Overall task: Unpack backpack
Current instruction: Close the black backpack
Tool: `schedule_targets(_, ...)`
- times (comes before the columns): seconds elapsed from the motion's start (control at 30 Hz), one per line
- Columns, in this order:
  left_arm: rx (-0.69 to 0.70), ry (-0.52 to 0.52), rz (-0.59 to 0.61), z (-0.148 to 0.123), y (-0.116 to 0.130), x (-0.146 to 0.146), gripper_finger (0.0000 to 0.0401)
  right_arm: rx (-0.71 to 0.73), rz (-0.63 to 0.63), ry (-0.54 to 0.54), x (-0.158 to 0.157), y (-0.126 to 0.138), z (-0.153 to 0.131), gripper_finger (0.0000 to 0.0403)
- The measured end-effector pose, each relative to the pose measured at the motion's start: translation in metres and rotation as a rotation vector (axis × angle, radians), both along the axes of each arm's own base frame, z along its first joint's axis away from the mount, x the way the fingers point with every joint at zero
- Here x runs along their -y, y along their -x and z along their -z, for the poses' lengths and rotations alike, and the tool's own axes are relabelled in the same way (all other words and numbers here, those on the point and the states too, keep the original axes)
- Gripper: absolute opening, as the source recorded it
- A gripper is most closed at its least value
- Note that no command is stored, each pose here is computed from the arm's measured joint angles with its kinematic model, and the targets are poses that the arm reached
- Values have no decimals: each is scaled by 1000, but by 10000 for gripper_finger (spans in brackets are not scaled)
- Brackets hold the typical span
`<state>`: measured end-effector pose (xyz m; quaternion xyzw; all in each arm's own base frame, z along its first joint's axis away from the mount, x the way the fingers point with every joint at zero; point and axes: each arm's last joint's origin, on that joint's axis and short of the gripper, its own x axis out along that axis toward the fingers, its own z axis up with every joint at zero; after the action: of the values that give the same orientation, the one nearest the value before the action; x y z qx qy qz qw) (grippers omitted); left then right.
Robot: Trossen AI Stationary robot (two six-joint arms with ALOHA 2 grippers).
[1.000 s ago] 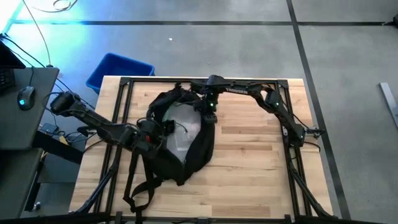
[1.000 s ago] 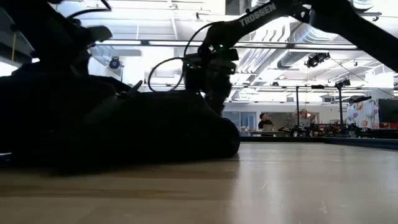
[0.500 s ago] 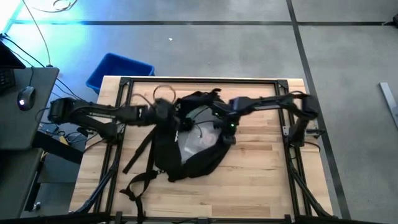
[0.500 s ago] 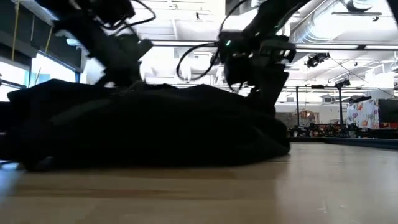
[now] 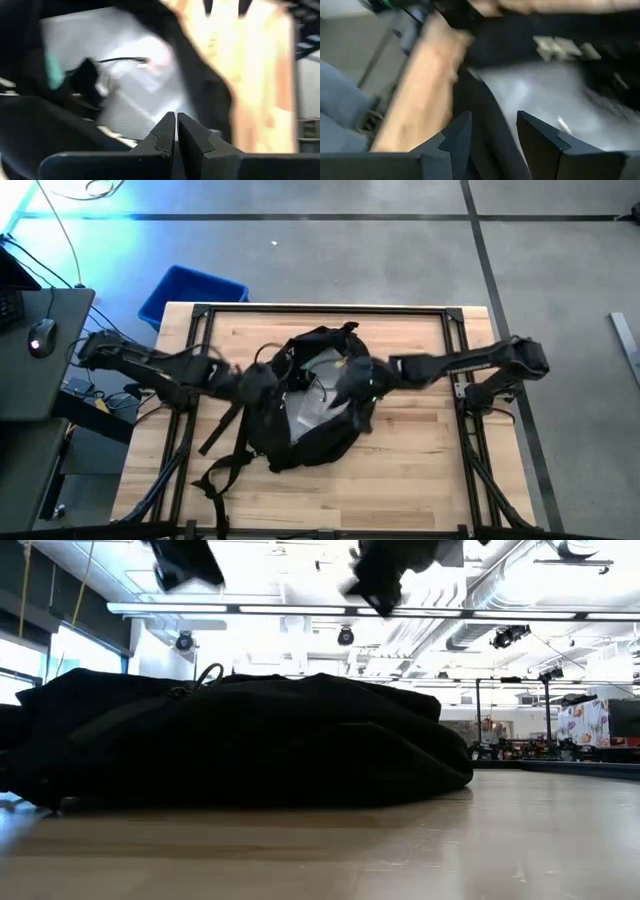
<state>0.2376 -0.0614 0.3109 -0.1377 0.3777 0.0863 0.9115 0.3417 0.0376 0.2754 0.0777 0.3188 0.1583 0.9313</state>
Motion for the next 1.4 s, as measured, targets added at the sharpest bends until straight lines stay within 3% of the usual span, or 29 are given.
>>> schedule_targets(0.2,33,120,-5,-12,23,53,0,66,-11,-27,-33,-28,14,142)
schedule_targets(0.4,60,250,-192,-6,55,95,0,71,-150,88,-60,-63,30,142)
schedule_targets(0.57,0,355,-277,16,64,129,0,16,-205,220,-72,-86,49,142)
schedule_targets(0.7,-82,371,-335,43,63,154,0,-14,-125,313,-76,-98,59,142)
schedule_targets(0.8,-121,404,-389,63,57,170,0,-16,-155,328,-79,-103,65,142)
schedule_targets(1.13,-56,412,-442,105,24,192,0,-78,-136,420,-79,-109,97,139)
schedule_targets(1.27,-23,414,-429,106,16,192,0,-79,-103,411,-77,-112,101,115)
schedule_targets(1.4,-7,381,-413,106,12,189,0,-87,-79,385,-77,-112,101,58)
